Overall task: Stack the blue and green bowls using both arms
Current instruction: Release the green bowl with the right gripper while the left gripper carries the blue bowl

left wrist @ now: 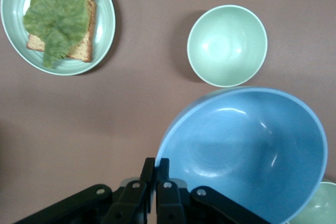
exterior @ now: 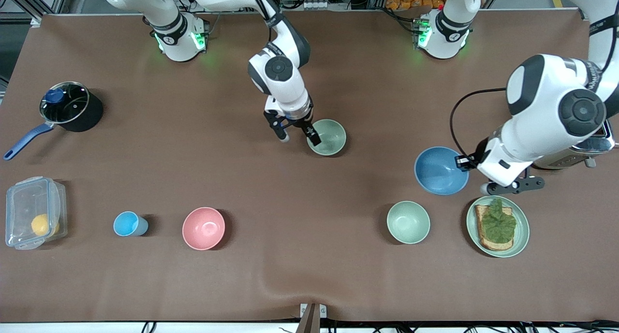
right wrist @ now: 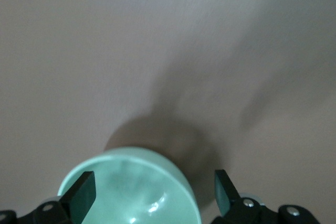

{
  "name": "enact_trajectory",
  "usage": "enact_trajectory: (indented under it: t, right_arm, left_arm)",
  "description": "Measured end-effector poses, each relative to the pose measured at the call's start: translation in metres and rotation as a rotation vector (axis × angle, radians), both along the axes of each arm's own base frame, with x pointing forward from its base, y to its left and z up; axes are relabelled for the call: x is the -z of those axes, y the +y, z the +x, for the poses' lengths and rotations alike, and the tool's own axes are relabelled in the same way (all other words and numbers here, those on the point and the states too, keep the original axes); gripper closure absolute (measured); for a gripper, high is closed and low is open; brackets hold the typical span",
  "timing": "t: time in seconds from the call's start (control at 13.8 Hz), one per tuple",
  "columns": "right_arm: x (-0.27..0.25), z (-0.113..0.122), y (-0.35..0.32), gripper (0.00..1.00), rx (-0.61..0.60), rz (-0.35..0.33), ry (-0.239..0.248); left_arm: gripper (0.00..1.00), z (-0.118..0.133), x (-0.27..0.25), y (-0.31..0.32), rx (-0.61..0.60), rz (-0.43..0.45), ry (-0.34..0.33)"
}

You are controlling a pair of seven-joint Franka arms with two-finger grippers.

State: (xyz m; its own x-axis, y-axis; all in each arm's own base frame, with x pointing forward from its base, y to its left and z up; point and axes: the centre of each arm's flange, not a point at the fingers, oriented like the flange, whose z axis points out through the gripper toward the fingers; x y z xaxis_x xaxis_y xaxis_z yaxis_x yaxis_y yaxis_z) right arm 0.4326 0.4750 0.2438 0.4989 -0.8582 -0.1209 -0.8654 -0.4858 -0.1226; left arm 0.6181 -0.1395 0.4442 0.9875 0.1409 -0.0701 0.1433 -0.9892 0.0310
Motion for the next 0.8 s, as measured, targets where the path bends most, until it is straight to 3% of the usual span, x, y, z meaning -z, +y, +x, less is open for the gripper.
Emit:
enact_trajectory:
  t: [0.29,0.8]
  right_arm:
    - [-0.007,0.033,-0.034,0.0,0.103,0.015,0.031]
    - [0.01,0.065,-0.076,0.0,0.345,0.137,0.164]
  left_arm:
    - [0.95,-0.009,0.002,-0.028,-0.037,-0.004,0.015]
    - [0.95,-0.032,0.038,-0.087,-0.066,0.021,0.088]
